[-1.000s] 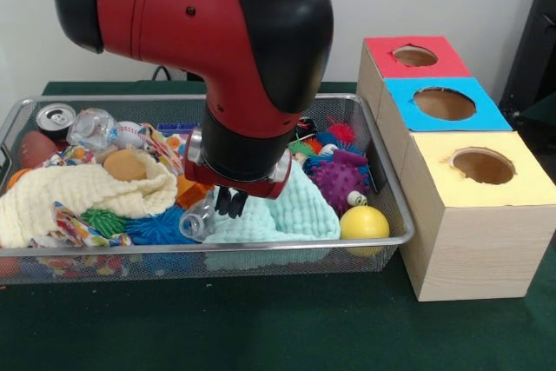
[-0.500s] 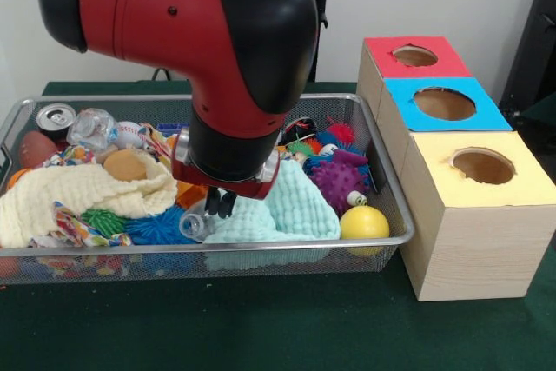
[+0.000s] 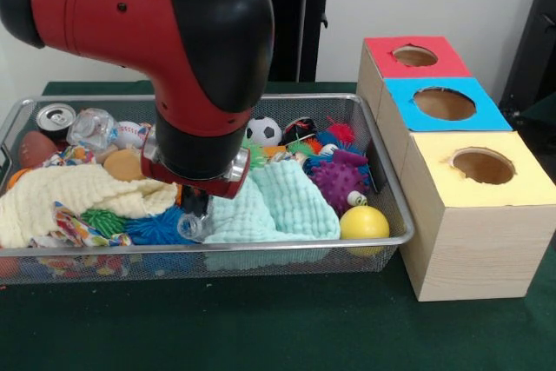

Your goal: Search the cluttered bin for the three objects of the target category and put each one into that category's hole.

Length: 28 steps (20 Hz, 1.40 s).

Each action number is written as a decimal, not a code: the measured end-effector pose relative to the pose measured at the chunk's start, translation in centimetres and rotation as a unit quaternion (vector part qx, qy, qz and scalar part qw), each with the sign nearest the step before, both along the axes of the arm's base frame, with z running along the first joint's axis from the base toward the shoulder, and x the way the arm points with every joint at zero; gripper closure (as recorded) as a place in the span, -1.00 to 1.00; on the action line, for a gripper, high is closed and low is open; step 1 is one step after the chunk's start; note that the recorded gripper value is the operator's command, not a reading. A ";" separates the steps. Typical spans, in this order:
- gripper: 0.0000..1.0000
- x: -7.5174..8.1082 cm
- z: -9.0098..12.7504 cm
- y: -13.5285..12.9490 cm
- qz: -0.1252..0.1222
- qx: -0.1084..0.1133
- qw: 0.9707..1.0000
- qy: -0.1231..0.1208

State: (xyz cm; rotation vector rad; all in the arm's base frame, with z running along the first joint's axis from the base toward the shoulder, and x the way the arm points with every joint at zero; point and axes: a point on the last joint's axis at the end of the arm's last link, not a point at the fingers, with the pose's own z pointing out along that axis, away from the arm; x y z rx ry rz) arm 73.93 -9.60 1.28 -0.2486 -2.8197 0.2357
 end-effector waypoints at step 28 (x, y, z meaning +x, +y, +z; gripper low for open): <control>-1.00 -2.5 1.2 -1.5 0.018 -0.038 0.997 0.066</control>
